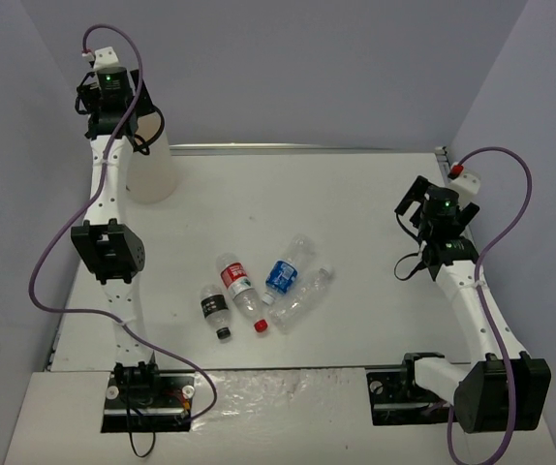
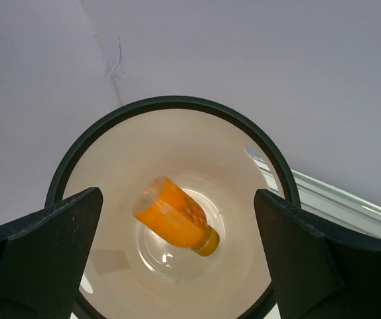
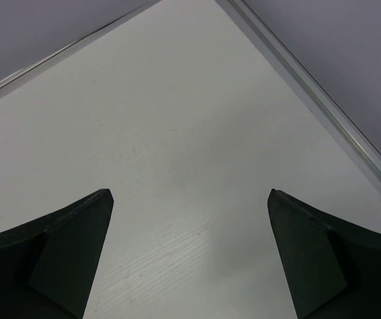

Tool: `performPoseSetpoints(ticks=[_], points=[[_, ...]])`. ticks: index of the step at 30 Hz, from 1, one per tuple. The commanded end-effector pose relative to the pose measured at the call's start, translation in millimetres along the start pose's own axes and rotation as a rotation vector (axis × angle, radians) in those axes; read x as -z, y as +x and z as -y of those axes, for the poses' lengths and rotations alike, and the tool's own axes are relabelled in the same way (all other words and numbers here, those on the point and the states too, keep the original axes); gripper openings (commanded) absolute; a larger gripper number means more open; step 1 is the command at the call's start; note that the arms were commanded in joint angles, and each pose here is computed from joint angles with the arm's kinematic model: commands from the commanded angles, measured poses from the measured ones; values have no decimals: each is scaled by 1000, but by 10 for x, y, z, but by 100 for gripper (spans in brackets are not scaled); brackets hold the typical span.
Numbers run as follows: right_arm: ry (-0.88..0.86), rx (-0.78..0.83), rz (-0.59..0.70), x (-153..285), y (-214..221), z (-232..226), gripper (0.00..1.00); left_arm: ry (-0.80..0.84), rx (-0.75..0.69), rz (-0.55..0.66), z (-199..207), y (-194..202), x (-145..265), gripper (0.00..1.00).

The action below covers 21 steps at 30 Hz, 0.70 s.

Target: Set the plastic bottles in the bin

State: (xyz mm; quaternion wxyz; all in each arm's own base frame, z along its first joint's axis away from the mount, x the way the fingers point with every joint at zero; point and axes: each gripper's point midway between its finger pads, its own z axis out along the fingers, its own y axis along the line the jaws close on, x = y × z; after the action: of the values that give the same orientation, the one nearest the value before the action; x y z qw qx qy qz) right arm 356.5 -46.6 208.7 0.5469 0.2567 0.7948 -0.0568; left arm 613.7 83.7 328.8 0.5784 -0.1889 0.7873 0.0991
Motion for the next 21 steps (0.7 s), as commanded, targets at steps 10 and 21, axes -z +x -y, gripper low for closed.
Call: performPoseSetpoints(ticks=[10,21], points=[[-74,-81,69,66,-333,-189,100,6,-97,113,216,-658,1912,97],[-86,-144,80,80,-408,-244,100,112,-13,-30,467,585,2946,97]])
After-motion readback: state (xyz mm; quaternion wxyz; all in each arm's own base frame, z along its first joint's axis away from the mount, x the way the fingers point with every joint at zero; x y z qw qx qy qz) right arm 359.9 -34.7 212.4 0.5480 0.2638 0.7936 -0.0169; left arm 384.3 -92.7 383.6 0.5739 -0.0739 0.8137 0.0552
